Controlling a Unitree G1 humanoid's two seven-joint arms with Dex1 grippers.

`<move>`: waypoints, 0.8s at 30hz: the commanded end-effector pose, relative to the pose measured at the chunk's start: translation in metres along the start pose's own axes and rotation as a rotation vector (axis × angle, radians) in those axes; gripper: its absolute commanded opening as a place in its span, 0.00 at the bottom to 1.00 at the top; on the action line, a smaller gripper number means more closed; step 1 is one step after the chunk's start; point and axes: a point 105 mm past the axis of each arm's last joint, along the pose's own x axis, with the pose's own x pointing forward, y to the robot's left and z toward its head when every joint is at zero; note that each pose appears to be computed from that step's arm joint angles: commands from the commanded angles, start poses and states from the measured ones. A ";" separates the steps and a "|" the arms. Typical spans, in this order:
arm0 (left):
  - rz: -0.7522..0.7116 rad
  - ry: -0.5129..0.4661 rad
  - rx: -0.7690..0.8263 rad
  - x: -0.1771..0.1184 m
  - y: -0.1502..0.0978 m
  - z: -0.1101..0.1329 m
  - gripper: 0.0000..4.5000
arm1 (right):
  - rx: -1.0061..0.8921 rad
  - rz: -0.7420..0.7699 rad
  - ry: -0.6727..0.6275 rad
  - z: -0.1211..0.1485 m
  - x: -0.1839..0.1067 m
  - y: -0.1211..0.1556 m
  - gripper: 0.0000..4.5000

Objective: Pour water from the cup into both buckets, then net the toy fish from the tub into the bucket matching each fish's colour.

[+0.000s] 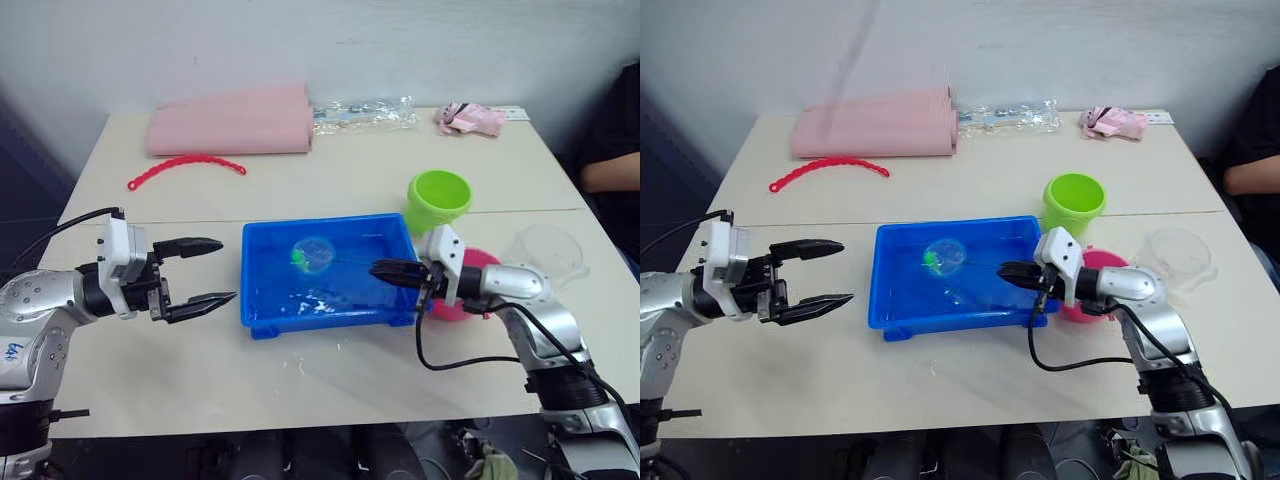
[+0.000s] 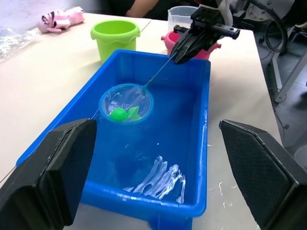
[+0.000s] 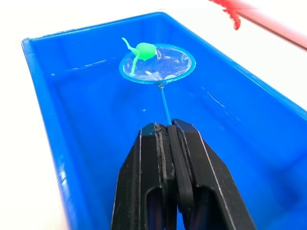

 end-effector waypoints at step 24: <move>0.015 -0.319 -0.065 0.070 0.019 0.041 0.99 | -0.110 -0.451 0.050 0.046 -0.136 -0.100 0.00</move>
